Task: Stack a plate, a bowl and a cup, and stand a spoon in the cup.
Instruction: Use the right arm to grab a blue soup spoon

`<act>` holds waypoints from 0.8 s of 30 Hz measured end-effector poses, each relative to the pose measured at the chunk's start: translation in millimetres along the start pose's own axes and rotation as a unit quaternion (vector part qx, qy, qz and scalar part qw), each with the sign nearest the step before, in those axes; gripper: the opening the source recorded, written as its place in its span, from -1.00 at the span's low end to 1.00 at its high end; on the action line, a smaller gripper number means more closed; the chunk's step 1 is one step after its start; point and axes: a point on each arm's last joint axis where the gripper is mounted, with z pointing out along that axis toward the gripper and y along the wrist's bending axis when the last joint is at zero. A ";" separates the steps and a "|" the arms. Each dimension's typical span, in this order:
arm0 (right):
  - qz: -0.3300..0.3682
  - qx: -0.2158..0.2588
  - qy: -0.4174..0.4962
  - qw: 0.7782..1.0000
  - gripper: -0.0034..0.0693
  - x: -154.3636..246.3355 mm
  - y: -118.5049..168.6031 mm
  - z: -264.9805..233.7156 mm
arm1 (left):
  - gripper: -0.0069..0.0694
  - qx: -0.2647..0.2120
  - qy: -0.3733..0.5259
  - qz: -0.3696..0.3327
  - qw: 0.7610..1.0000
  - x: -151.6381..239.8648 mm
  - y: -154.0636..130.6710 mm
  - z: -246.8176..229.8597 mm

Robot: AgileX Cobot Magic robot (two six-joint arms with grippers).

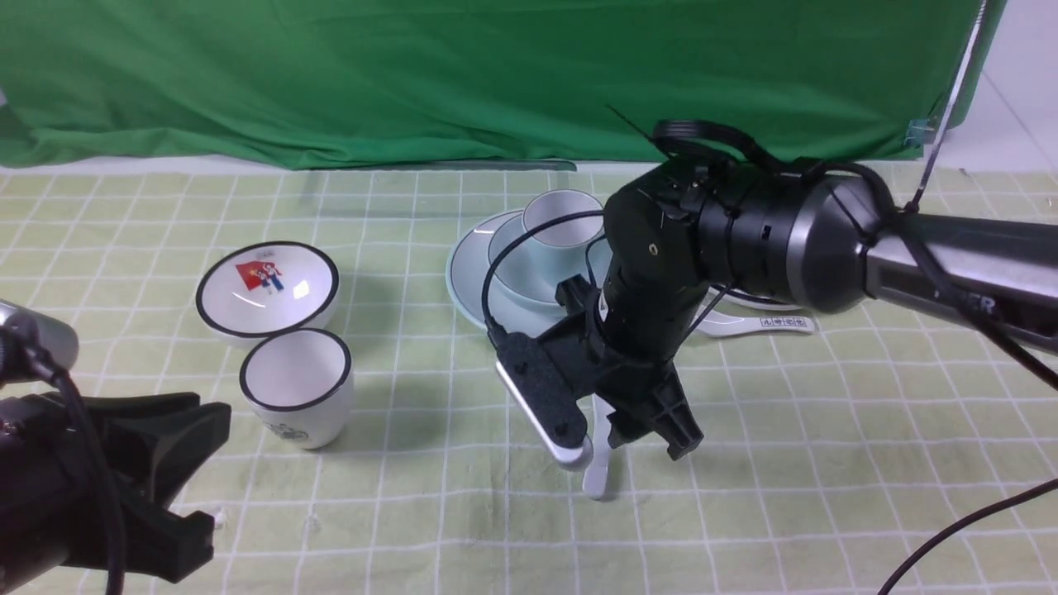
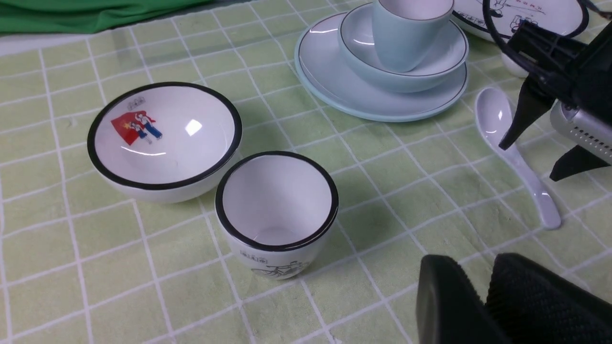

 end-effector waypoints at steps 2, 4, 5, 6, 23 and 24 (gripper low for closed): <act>-0.005 -0.001 0.000 1.000 0.29 0.2 -0.1 4.6 | -0.56 0.000 0.000 0.000 1.000 0.0 0.0 0.0; -0.015 -0.012 0.001 1.000 0.20 0.8 1.6 16.1 | -0.56 0.000 0.000 0.000 1.000 0.0 0.0 0.0; -0.018 -0.014 0.001 1.000 0.16 0.9 2.0 18.5 | -0.56 0.000 0.000 0.000 1.000 0.0 0.0 0.0; -0.018 -0.014 0.002 1.000 0.15 1.0 2.0 19.1 | -0.56 0.000 0.000 0.000 1.000 0.0 0.0 0.0; 0.201 -0.037 -0.017 0.979 -0.69 -5.9 4.2 -3.2 | -0.51 0.000 0.001 0.008 1.000 0.2 0.0 0.0; 0.236 -0.025 -0.025 0.971 -0.69 -7.1 0.3 -12.6 | -0.51 0.000 0.001 0.009 1.000 0.2 0.0 0.0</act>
